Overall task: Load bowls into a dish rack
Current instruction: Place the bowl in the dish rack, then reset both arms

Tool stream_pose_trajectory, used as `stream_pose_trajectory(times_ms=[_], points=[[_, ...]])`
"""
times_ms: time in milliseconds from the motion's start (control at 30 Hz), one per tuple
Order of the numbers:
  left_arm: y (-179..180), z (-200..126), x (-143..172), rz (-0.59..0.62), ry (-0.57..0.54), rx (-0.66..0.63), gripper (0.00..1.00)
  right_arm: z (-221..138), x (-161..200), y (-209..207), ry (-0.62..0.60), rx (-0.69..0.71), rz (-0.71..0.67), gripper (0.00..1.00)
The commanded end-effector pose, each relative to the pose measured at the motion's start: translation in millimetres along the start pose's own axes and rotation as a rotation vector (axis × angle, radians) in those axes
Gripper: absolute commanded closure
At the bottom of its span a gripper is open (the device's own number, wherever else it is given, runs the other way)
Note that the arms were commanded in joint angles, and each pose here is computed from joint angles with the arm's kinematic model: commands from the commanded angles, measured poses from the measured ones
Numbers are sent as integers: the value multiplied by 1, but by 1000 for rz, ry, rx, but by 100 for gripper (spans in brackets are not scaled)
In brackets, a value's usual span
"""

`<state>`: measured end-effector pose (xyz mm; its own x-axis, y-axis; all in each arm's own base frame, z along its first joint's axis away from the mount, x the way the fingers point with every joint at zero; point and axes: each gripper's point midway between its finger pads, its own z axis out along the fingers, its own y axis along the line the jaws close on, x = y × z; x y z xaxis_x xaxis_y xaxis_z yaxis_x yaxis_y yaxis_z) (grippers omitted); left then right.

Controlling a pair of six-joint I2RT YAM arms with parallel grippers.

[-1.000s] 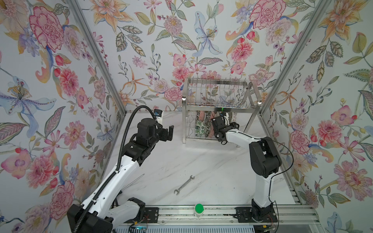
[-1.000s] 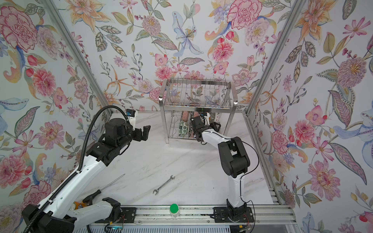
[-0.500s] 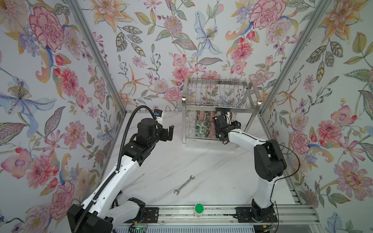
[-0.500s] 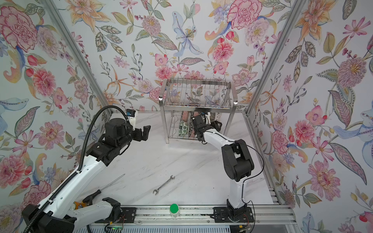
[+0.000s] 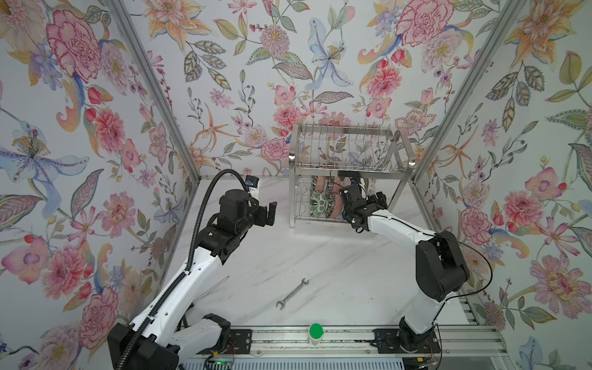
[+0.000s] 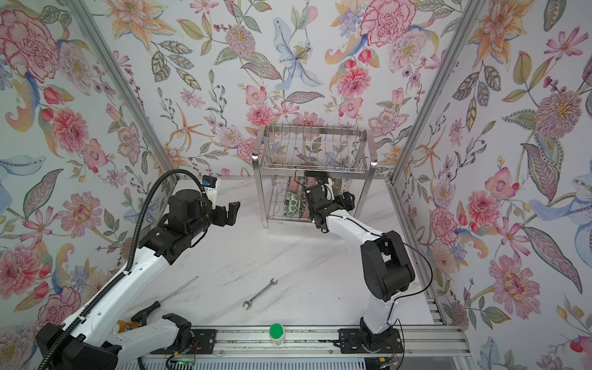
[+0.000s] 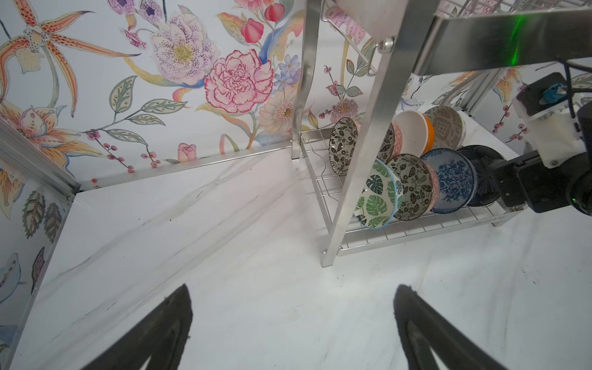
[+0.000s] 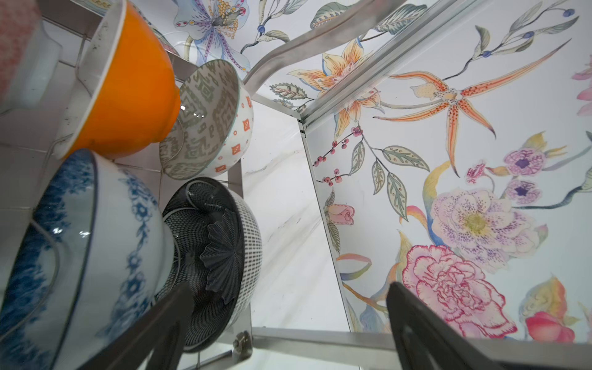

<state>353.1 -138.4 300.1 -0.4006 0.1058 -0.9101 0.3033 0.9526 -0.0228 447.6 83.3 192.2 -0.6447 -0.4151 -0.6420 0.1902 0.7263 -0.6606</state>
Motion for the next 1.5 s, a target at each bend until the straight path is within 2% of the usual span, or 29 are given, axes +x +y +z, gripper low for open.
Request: stream_pose_trajectory(times_ms=[0, 267, 367, 400, 500, 567, 667, 767, 933, 1067, 1133, 1200, 1333, 1433, 1467], points=[[4, -7, -4, -21, -31, -8, 1, -17, -12, 2, -73, -68, 35, 1], [8, -13, 3, -28, -34, -25, 1, -72, -15, 14, -264, -254, -2, 1], [12, -18, 4, -37, -61, -44, 1, -102, -5, 10, -335, -381, 9, 0], [13, -21, 3, -39, -84, -46, 1, -124, -2, 14, -385, -470, 15, 1], [21, -35, -2, -64, -195, -80, 1, -165, 8, -5, -498, -649, 115, 1], [30, -43, 0, -86, -265, -125, 1, -176, 17, -35, -545, -672, 233, 1], [54, -52, 11, -126, -358, -248, 1, -158, 41, -79, -536, -597, 415, 1], [79, -56, 38, -141, -431, -399, 1, -129, 72, -101, -500, -492, 536, 1], [111, -49, 99, -113, -413, -610, 1, -72, 111, -104, -430, -299, 722, 1], [119, -43, 123, -49, -397, -674, 1, -36, 126, -78, -357, -241, 626, 1], [123, -42, 130, -32, -384, -696, 1, -28, 128, -74, -364, -215, 603, 1], [130, -42, 129, -16, -399, -715, 1, -19, 132, -71, -388, -219, 614, 1], [150, -35, 144, -27, -366, -738, 1, 9, 148, -62, -346, -259, 701, 1], [163, -28, 163, -63, -360, -731, 1, 19, 139, -60, -350, -279, 653, 1], [166, -28, 161, -65, -384, -733, 1, 21, 139, -59, -374, -281, 650, 1]])
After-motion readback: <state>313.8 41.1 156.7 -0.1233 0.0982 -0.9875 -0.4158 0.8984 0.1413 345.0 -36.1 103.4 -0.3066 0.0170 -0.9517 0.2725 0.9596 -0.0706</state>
